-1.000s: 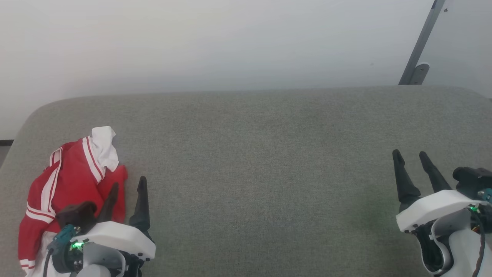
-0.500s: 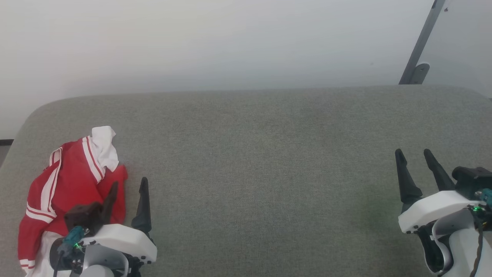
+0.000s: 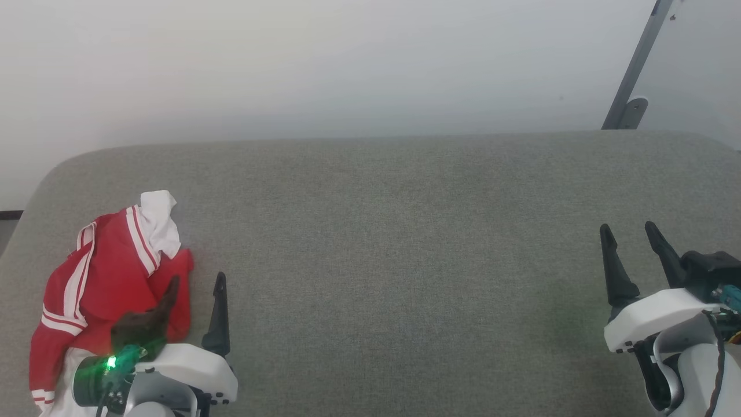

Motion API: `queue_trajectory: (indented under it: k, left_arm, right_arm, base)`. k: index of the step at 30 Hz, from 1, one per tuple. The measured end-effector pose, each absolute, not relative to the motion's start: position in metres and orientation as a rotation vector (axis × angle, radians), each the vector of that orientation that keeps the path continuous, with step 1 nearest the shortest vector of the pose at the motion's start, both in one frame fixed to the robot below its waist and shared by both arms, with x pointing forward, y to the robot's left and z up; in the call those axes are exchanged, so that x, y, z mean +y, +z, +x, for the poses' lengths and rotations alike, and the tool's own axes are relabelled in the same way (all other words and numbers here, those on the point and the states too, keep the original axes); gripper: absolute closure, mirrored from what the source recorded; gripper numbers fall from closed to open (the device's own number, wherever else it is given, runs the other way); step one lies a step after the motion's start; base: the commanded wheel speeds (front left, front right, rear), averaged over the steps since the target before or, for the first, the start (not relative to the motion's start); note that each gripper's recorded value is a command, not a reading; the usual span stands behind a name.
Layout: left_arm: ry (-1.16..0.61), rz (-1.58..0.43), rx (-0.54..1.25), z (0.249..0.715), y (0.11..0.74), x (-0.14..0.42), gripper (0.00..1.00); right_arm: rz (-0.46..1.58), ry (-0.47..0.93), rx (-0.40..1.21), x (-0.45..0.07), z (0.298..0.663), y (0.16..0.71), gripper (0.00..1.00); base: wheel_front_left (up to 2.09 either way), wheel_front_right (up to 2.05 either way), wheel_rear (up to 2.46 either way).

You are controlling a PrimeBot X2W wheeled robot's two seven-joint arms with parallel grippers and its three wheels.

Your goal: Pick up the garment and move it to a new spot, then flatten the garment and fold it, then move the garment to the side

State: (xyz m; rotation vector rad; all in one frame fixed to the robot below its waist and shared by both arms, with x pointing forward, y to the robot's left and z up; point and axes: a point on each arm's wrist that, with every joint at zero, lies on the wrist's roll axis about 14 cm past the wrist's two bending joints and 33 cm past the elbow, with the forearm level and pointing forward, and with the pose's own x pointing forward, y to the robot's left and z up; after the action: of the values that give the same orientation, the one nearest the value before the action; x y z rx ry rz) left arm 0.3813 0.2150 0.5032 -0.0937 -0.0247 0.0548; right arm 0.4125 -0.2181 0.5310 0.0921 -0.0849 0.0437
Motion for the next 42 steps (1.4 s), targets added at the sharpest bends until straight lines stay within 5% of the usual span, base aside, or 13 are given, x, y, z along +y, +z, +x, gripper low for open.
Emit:
queue_trajectory:
  k: [25, 42]
  left_arm:
    - [0.013, 0.088, -0.048, 0.38, 0.503, 0.21, 0.0]
    - [0.056, 0.03, -0.047, 0.375, 0.503, 0.224, 0.0]
  right_arm:
    - [-0.039, 0.048, -0.124, -0.222, 0.411, 0.538, 0.0]
    - [0.005, 0.061, -0.135, -0.212, 0.42, 0.54, 0.0]
  base:
    - [0.0, 0.0, 0.0]
    - [0.0, 0.0, 0.0]
